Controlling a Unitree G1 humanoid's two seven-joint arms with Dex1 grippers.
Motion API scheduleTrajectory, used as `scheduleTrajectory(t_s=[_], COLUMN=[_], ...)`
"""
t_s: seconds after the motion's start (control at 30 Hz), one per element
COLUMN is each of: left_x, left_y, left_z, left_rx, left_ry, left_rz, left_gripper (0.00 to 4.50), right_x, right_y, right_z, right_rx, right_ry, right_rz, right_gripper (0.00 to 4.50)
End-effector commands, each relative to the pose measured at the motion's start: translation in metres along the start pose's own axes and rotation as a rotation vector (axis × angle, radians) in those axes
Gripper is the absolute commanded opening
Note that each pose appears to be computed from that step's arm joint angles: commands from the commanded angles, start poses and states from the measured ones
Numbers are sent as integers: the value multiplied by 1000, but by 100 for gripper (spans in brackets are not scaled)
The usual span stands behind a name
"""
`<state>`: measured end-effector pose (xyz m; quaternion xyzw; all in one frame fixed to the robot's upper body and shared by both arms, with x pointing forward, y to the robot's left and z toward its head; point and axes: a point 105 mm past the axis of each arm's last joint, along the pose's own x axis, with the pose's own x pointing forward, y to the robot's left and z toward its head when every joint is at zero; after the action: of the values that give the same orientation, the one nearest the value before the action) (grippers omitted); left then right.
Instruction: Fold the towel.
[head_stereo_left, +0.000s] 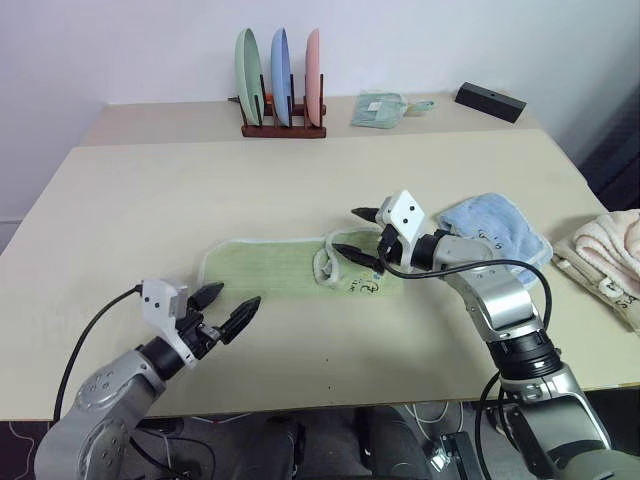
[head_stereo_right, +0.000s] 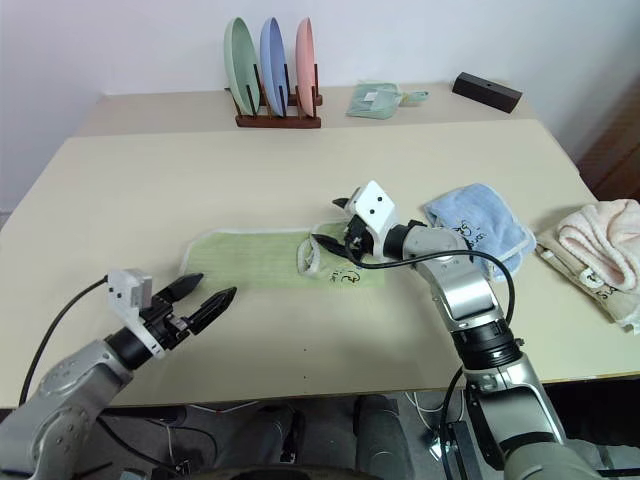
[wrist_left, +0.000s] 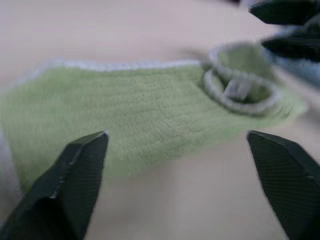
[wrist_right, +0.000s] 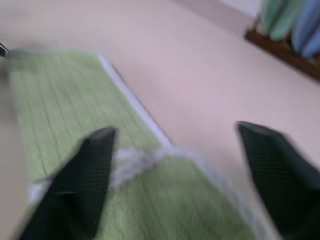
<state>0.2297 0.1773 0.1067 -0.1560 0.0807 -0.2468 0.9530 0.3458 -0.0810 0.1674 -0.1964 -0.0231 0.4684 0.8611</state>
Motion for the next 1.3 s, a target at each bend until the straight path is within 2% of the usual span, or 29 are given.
scheduleTrajectory(t_s=[0.03, 0.17, 0.27, 0.37, 0.53, 0.63, 0.87, 1.07, 1.13, 1.2, 1.3], left_x=[-8, -12, -5, 2, 25, 35, 45, 17, 2, -6, -4], left_y=[7, 22, 34, 35, 53, 58, 58, 82, 92, 96, 86], left_z=[1, -20, -21, -14, 3, 8, 18, 65, 84, 96, 110], left_rx=[-138, -395, -619, -687, -784, -759, -730, -627, -531, -440, -291], left_ry=[-39, -23, -89, -119, -172, -160, -164, -408, -465, -475, -435], left_rz=[131, 325, 438, 450, 486, 483, 442, 463, 471, 465, 378], left_gripper=[450, 450, 450, 450, 450, 365, 4, 1, 1, 1, 1], right_x=[-2, 2, 6, 8, 11, 9, -4, -9, -11, -12, -11], right_y=[2, 8, 15, 18, 27, 29, 42, 42, 42, 42, 40], right_z=[30, 35, 32, 31, 36, 36, 30, 25, 21, 18, 15], right_rx=[-154, -203, -223, -241, -256, -252, -192, -174, -170, -171, -170], right_ry=[-64, -79, -70, -66, -81, -80, -48, -21, -8, 3, 10], right_rz=[38, 77, 106, 115, 136, 141, 200, 191, 188, 189, 185], right_gripper=[448, 448, 448, 448, 448, 450, 450, 450, 450, 450, 450])
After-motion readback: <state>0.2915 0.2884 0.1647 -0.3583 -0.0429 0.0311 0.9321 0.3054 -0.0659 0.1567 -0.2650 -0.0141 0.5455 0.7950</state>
